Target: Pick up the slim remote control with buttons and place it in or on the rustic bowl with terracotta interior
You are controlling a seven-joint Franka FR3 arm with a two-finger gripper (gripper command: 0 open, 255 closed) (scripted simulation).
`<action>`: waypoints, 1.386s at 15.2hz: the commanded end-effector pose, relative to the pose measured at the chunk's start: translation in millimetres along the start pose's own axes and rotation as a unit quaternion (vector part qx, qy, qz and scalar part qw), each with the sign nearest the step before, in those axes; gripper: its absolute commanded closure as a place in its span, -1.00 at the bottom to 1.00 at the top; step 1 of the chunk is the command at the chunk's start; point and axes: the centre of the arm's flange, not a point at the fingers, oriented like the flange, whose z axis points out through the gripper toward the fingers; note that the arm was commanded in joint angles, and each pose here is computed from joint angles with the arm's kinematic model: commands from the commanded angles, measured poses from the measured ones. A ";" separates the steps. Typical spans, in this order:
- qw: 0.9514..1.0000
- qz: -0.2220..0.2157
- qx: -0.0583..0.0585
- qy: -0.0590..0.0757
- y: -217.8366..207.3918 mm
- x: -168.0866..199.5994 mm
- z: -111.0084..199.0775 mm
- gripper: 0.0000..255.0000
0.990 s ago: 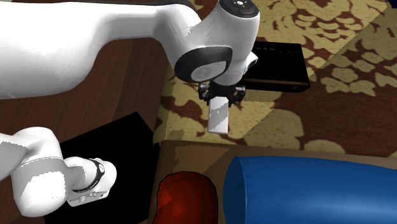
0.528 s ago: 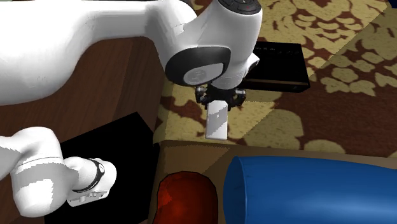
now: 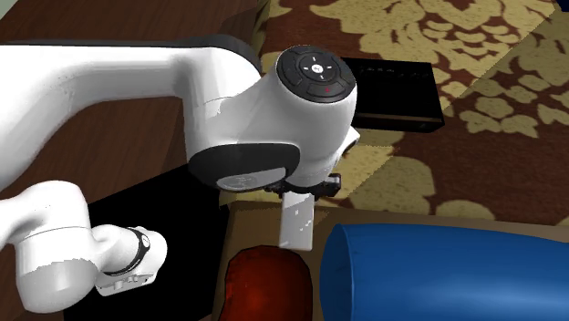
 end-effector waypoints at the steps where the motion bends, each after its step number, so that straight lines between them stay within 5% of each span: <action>1: 1.000 0.000 0.000 0.000 -5.9 -27.3 -1.1 1.00; 15: 1.000 0.000 0.000 0.000 -48.0 -209.9 -1.2 1.00; 21: 1.000 0.000 0.000 0.000 -48.2 -209.7 30.4 1.00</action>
